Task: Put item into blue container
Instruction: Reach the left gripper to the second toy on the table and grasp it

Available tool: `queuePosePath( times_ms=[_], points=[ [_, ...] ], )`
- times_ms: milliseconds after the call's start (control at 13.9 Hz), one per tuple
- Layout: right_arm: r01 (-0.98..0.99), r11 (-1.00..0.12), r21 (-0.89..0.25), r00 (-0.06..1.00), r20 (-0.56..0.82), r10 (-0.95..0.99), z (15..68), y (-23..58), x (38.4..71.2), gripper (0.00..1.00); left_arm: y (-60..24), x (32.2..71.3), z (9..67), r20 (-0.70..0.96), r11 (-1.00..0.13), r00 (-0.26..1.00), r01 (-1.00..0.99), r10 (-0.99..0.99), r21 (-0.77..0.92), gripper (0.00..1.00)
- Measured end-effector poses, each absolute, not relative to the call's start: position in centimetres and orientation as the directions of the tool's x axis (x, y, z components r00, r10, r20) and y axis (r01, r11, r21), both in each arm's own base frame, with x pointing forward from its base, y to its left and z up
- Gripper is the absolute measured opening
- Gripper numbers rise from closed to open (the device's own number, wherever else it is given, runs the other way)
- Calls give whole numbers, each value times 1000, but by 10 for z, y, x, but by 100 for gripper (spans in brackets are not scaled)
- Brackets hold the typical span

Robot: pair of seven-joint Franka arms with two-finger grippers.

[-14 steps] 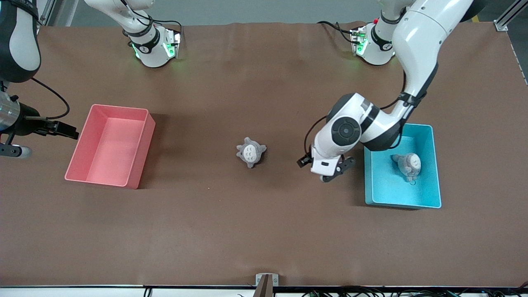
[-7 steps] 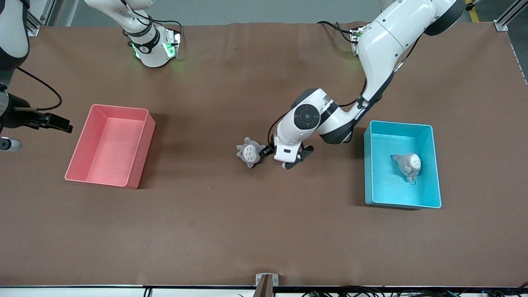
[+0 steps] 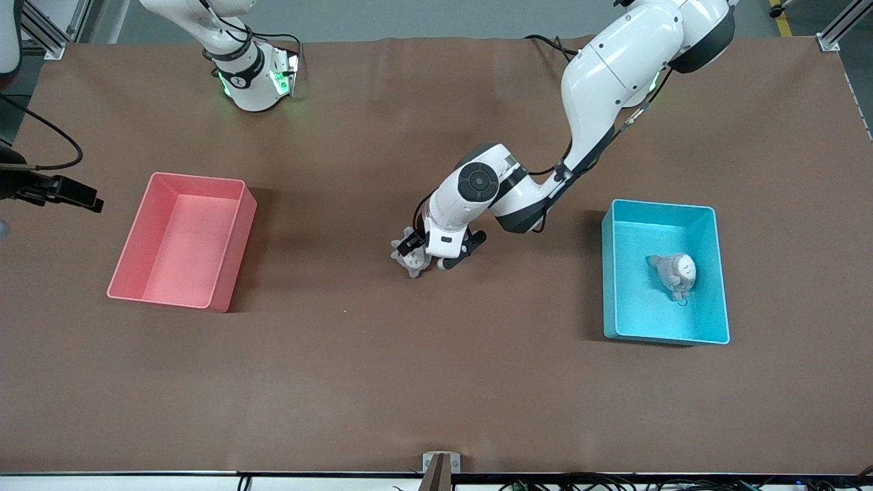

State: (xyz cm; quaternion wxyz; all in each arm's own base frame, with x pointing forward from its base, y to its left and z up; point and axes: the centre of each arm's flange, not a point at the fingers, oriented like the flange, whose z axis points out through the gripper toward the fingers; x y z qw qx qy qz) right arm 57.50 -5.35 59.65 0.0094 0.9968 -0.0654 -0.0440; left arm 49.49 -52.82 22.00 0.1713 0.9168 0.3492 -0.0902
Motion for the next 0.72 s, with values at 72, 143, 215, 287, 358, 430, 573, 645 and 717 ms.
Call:
queuePosePath(
  times_ms=[72, 143, 215, 287, 358, 430, 573, 645, 717],
  points=[
    [-130, -991, 24, 988, -83, -131, 603, -53, 574, 100, -529, 495, 213, -284, -689, 738, 674, 612, 267, 80],
    [-130, -991, 24, 988, -78, -132, 607, -54, 574, 100, -530, 495, 203, -282, -684, 737, 675, 614, 276, 70],
    [-131, -991, 24, 988, -73, -133, 609, -54, 574, 100, -531, 494, 196, -278, -681, 738, 675, 615, 283, 62],
    [-132, -991, 24, 989, -70, -133, 611, -54, 574, 100, -532, 493, 192, -274, -681, 740, 673, 615, 289, 62],
    [-131, -991, 24, 989, -70, -133, 611, -54, 574, 100, -534, 493, 193, -270, -680, 742, 671, 614, 295, 56],
    [-130, -991, 24, 988, -76, -131, 611, -53, 573, 100, -533, 496, 196, -266, -678, 742, 671, 616, 301, 46],
    [-124, -992, 25, 985, -117, -126, 609, -49, 569, 100, -526, 508, 204, -250, -669, 737, 676, 629, 309, 30],
    [-120, -992, 25, 984, -129, -122, 609, -47, 567, 100, -517, 519, 211, -234, -667, 731, 681, 641, 302, 27],
    [-118, -993, 25, 984, -134, -121, 610, -46, 566, 100, -503, 534, 223, -211, -672, 731, 681, 649, 293, 27]
  ],
)
